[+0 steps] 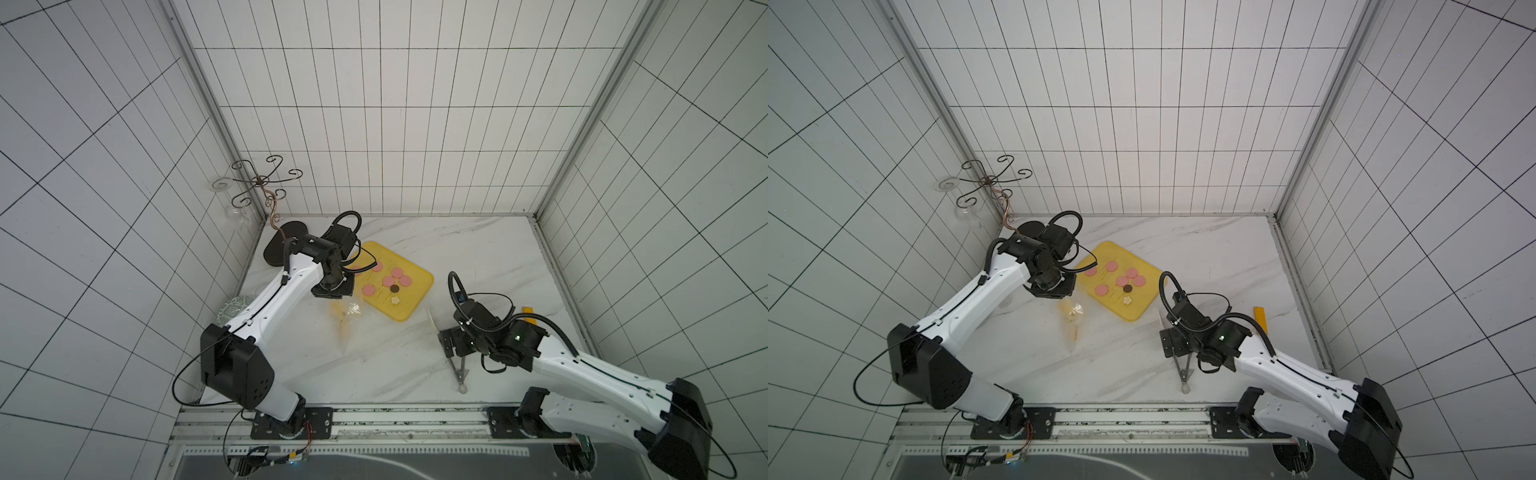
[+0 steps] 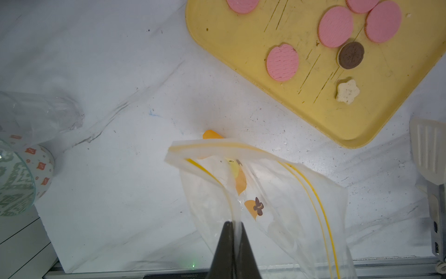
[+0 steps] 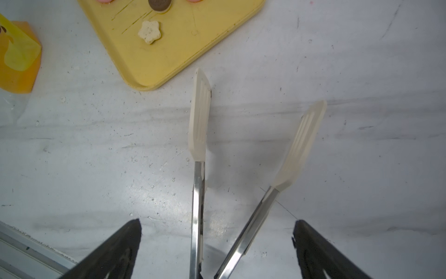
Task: Put the cookies into a resealable bag to prevent moisture
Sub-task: Pick up the ziploc bag from the center of the board, then pick up the clamp from the center of the board.
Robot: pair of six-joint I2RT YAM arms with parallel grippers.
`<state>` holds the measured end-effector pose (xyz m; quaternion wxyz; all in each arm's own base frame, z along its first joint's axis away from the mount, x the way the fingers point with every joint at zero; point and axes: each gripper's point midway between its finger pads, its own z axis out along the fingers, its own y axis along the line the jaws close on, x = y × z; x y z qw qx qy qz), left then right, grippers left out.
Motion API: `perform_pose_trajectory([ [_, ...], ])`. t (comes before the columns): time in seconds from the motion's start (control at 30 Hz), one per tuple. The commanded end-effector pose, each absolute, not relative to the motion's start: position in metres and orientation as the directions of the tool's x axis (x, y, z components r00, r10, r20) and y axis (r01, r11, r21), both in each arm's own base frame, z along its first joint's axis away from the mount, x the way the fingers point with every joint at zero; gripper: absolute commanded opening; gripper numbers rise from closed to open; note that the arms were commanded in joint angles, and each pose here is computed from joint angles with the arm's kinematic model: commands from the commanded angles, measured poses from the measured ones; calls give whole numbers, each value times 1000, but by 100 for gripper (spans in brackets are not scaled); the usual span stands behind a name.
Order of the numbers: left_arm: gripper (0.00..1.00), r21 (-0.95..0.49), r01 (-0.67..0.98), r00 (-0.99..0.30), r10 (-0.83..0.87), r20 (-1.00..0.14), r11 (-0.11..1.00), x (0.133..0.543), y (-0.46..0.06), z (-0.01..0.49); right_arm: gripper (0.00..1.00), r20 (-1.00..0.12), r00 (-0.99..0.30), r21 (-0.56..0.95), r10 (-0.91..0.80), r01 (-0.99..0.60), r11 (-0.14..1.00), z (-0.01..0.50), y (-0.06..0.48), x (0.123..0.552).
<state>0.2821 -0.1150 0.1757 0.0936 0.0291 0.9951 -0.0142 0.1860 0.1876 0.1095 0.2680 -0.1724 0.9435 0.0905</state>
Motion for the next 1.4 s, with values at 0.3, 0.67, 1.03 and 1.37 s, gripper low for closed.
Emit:
perform_pose_trajectory([
  [0.3, 0, -100, 90, -973, 67, -220, 991, 294, -134, 181, 100, -372, -869, 78, -326, -379, 922, 49, 180, 145],
  [0.67, 0, -98, 88, -970, 63, -235, 991, 296, -134, 185, 93, -377, -868, -68, -322, -321, 945, 39, 173, 172],
  [1.03, 0, -75, 103, -970, 84, -229, 992, 293, -129, 186, 69, -507, -825, 3, -249, -291, 957, 48, 203, 215],
  [1.37, 0, -86, 115, -970, 93, -224, 990, 291, -130, 180, 66, -562, -799, 25, -213, -273, 962, 41, 206, 225],
])
